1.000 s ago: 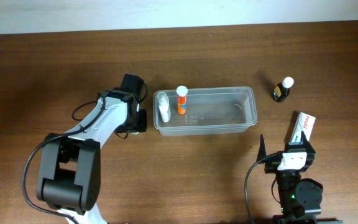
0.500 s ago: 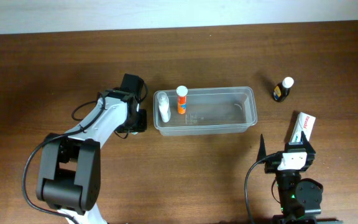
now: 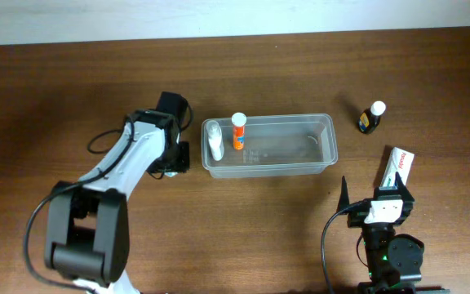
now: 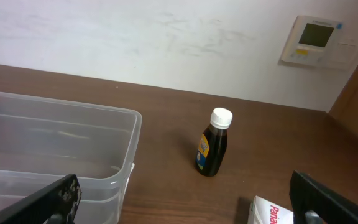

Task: Pack container
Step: 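Close the left gripper on the gold-lidded jar, then lift the jar with the left gripper and carry it over the container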

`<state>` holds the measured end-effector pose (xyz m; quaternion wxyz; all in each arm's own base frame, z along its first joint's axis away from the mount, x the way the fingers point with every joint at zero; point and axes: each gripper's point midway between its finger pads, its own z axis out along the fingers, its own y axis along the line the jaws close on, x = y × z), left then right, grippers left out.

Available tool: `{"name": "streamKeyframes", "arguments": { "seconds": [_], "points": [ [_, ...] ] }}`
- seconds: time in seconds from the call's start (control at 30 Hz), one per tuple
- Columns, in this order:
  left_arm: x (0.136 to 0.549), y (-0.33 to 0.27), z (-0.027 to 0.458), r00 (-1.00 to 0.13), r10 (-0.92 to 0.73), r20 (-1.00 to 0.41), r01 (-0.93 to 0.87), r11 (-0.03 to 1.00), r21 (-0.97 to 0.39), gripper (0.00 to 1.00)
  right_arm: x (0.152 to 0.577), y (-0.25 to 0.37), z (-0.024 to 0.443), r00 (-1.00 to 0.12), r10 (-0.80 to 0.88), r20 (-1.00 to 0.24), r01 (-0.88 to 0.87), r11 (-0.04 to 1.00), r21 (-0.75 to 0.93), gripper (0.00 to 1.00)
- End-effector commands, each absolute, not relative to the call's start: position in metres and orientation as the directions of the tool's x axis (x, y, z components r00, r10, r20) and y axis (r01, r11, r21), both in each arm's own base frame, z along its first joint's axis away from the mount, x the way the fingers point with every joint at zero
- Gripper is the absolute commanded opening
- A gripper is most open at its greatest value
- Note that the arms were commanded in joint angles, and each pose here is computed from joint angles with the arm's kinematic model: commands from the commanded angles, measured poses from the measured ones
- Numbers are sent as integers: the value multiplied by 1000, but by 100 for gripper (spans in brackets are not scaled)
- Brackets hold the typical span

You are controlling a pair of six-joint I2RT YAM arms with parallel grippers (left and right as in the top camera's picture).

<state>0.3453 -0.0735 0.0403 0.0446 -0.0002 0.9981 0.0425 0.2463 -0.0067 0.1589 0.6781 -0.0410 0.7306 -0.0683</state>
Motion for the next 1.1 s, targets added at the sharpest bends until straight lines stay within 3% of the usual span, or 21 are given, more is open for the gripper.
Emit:
{"name": "streamKeyframes", "arguments": {
  "seconds": [0.0, 0.53, 1.07],
  "points": [
    [356, -74, 84, -979, -7, -202, -19, 998, 59, 41, 246, -8, 156, -83, -138, -987, 41, 989, -142, 98],
    [339, -120, 182, -931, -41, -362, 49, 971, -235, 41, 246, -8, 156, -83, -138, -987, 41, 989, -141, 98],
    [331, -206, 254, -869, 15, -495, 195, 929, -314, 41, 246, -8, 156, -83, -138, -987, 41, 989, -141, 98]
  ]
}}
